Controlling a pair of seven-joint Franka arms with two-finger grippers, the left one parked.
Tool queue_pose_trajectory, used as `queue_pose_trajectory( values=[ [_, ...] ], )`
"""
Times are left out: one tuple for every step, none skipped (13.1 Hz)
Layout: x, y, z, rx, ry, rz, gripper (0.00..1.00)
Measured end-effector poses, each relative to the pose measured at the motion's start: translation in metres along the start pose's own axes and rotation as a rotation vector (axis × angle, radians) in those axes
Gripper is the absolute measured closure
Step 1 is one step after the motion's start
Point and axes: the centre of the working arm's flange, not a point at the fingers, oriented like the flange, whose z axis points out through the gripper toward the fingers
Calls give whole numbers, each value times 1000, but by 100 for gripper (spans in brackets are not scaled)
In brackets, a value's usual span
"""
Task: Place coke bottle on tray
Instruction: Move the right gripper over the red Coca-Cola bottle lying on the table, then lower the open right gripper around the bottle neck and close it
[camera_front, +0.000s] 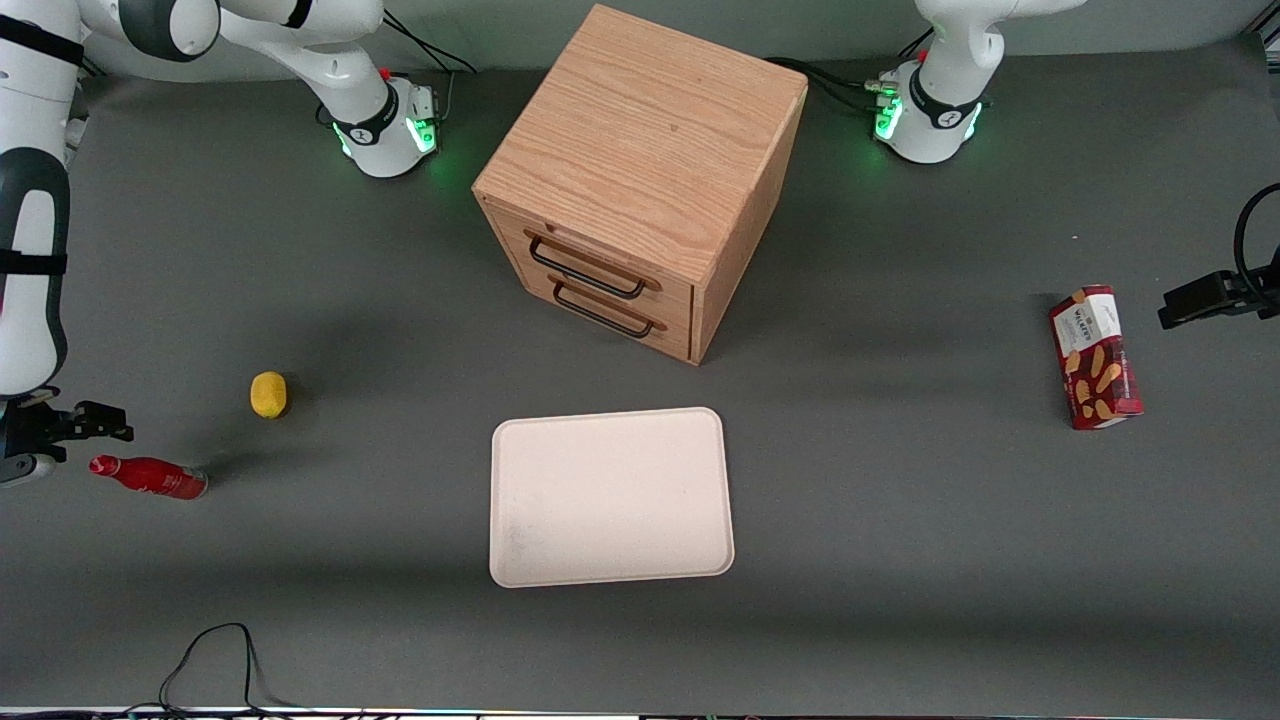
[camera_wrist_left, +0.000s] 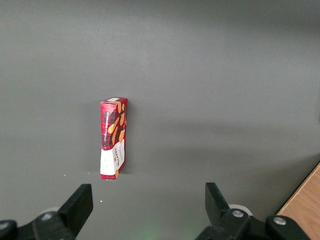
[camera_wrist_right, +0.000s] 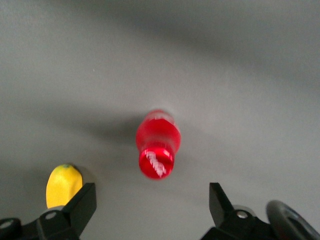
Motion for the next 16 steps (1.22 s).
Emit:
queue_pose_trajectory(
  values=[
    [5, 0, 3, 5, 8, -4, 0],
    [8, 0, 8, 11, 12, -2, 0],
    [10, 0, 15, 18, 10, 3, 0],
    [10, 1, 22, 26, 7, 8, 0],
    [10, 1, 29, 34, 5, 14, 0],
    [10, 2, 33, 39, 4, 18, 0],
    [10, 2, 37, 41, 2, 19, 0],
    [10, 3, 38, 42, 0, 19, 4],
    [10, 3, 38, 42, 0, 19, 4],
    [10, 3, 37, 41, 1, 18, 11],
    [10, 3, 37, 40, 2, 18, 24],
    [10, 3, 36, 39, 2, 18, 38],
    [10, 4, 36, 38, 3, 18, 51],
    [10, 5, 34, 36, 4, 18, 61],
    [10, 5, 34, 35, 4, 19, 66],
    [10, 5, 34, 35, 5, 18, 66]
  ],
)
